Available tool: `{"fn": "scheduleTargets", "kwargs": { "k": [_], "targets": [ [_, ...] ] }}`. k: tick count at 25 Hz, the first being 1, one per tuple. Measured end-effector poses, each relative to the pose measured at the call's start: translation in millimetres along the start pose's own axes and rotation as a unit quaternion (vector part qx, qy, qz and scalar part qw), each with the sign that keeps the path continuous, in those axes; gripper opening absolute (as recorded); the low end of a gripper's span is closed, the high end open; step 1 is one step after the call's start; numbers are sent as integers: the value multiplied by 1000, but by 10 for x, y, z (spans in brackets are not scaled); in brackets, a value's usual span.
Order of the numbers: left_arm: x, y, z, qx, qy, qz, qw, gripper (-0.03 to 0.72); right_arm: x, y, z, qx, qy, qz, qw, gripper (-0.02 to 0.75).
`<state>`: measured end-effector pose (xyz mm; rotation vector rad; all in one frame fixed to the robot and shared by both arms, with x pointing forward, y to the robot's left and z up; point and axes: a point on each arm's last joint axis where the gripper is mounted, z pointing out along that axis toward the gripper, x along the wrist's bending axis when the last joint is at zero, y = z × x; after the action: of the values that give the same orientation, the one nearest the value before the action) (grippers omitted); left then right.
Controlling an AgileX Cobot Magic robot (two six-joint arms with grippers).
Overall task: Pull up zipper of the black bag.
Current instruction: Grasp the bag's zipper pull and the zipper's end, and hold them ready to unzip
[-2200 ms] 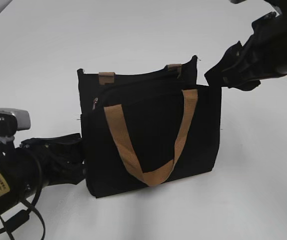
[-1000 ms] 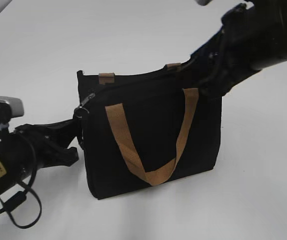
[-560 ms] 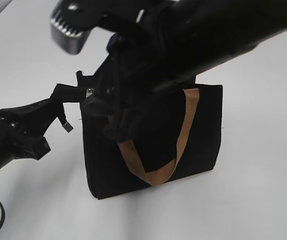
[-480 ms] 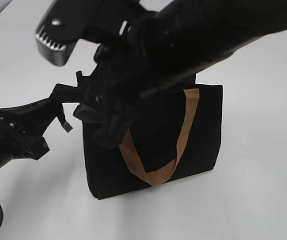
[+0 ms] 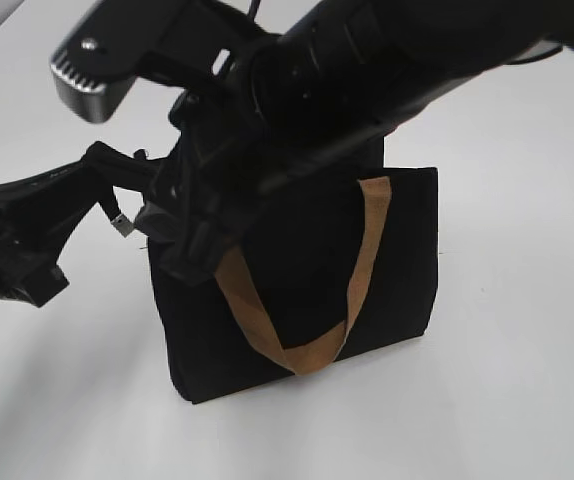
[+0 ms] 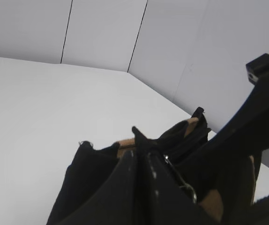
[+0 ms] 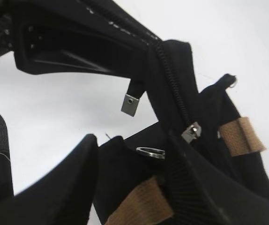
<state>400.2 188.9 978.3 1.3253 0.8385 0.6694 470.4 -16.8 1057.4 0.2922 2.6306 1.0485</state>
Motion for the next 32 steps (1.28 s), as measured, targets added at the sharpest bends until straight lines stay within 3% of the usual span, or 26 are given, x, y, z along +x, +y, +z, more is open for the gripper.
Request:
{"fn": "scheduleTargets", "kwargs": {
  "k": [6,15,21,26,32],
  "targets": [
    [-26,88,-37,-20,-11,3,1000,4,-4,57,-126,-16,-8,22,1000,368],
    [-80,139,4,-27,-37,18,999,4,-24,-6,69,-5,-9,38,999,354],
    [-80,139,6,-26,-36,18,999,4,-187,-95,69,3,-26,85,996,335],
    [-80,138,6,-25,-36,18,999,4,-227,-135,59,13,-25,94,995,230],
    [-79,130,6,-19,-35,18,999,4,-219,-142,59,18,-21,88,996,44]
  ]
}}
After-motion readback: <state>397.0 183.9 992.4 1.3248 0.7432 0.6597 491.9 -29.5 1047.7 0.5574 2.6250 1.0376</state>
